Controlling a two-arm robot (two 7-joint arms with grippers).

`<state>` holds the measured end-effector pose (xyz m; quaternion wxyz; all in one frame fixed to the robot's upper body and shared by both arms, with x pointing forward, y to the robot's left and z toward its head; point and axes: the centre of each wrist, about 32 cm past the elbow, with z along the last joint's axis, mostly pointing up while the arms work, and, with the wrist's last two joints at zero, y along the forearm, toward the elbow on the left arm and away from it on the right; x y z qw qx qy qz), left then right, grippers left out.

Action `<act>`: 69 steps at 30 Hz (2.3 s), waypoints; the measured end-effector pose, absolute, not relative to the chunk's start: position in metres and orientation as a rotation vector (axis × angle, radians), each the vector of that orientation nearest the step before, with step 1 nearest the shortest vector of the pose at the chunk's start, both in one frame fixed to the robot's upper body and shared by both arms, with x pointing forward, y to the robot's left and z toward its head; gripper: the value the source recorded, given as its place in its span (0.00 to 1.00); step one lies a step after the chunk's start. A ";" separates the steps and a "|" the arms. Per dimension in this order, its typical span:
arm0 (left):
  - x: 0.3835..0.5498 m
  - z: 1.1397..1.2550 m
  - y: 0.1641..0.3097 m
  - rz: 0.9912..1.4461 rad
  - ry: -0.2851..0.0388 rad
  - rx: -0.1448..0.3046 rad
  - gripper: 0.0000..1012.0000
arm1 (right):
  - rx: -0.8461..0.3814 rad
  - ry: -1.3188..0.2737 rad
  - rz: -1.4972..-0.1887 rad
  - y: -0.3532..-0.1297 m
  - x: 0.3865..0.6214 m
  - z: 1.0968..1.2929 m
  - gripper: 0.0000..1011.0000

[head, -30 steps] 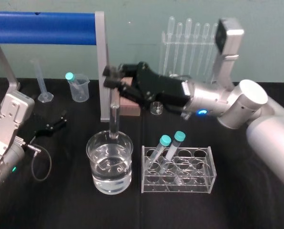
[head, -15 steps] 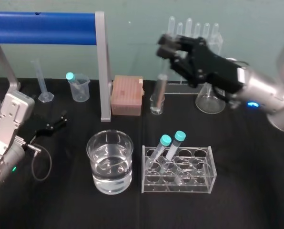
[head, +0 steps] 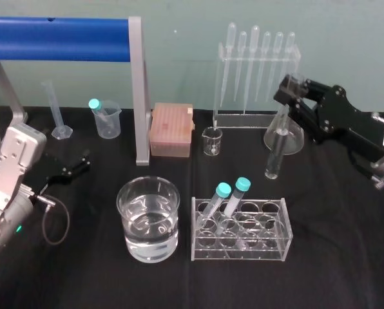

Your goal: Hold the test tube with one hand and immerse one end into the beaker, then return it to the test tube rack.

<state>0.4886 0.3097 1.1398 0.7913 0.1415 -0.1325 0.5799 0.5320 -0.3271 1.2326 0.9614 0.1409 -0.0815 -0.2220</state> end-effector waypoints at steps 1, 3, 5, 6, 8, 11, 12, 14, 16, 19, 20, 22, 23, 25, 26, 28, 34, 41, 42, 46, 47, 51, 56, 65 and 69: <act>0.489 1.140 0.310 1.248 -0.285 0.305 0.99 | 0.278 -0.161 -0.459 -0.329 0.530 1.231 0.22; 0.489 1.140 0.310 1.248 -0.285 0.304 0.99 | 0.261 -0.147 -0.479 -0.333 0.527 1.228 0.22; 0.489 1.140 0.310 1.248 -0.285 0.304 0.99 | 0.248 -0.132 -0.489 -0.336 0.526 1.225 0.22; 0.489 1.140 0.310 1.248 -0.285 0.304 0.99 | 0.244 -0.127 -0.493 -0.337 0.526 1.223 0.22; 0.489 1.140 0.310 1.248 -0.285 0.304 0.99 | 0.238 -0.116 -0.499 -0.338 0.527 1.220 0.22; 0.489 1.140 0.310 1.248 -0.285 0.305 0.99 | 0.227 -0.089 -0.499 -0.338 0.531 1.213 0.22; 0.489 1.140 0.310 1.248 -0.285 0.304 0.99 | 0.226 -0.083 -0.498 -0.338 0.532 1.212 0.22; 0.489 1.140 0.310 1.248 -0.285 0.305 0.99 | 0.223 -0.073 -0.496 -0.338 0.533 1.210 0.22; 0.489 1.140 0.310 1.248 -0.285 0.304 0.99 | 0.220 -0.063 -0.494 -0.337 0.534 1.207 0.22; 0.489 1.140 0.310 1.248 -0.285 0.304 0.99 | 0.215 -0.052 -0.491 -0.336 0.534 1.206 0.22; 0.489 1.140 0.310 1.248 -0.285 0.304 0.99 | 0.213 -0.050 -0.491 -0.336 0.534 1.206 0.22; 0.489 1.140 0.310 1.248 -0.285 0.304 0.99 | 0.209 -0.048 -0.490 -0.336 0.533 1.207 0.22; 0.489 1.140 0.310 1.248 -0.285 0.304 0.99 | 0.206 -0.046 -0.491 -0.336 0.532 1.207 0.22; 0.489 1.140 0.310 1.248 -0.285 0.305 0.99 | 0.203 -0.044 -0.492 -0.336 0.531 1.207 0.22; 0.489 1.140 0.310 1.248 -0.285 0.305 0.99 | 0.201 -0.041 -0.494 -0.336 0.531 1.207 0.22; 0.489 1.140 0.310 1.248 -0.285 0.305 0.99 | 0.199 -0.037 -0.496 -0.336 0.530 1.206 0.22; 0.489 1.140 0.310 1.248 -0.285 0.305 0.99 | 0.196 -0.014 -0.499 -0.334 0.529 1.200 0.22; 0.489 1.140 0.310 1.248 -0.285 0.305 0.99 | 0.186 0.013 -0.492 -0.333 0.533 1.192 0.22; 0.489 1.140 0.310 1.248 -0.285 0.304 0.99 | 0.185 0.016 -0.491 -0.333 0.533 1.192 0.22; 0.489 1.140 0.310 1.248 -0.285 0.304 0.99 | 0.161 0.032 -0.487 -0.333 0.536 1.187 0.22; 0.489 1.140 0.310 1.248 -0.285 0.305 0.99 | 0.155 0.035 -0.486 -0.333 0.536 1.186 0.22; 0.489 1.140 0.310 1.248 -0.285 0.305 0.99 | 0.128 0.052 -0.483 -0.333 0.538 1.181 0.22; 0.489 1.140 0.310 1.248 -0.285 0.305 0.99 | 0.108 0.070 -0.476 -0.334 0.540 1.176 0.22; 0.489 1.140 0.310 1.248 -0.285 0.304 0.99 | 0.097 0.089 -0.457 -0.331 0.544 1.168 0.22; 0.489 1.140 0.310 1.248 -0.285 0.304 0.99 | 0.089 0.084 -0.453 -0.331 0.544 1.167 0.22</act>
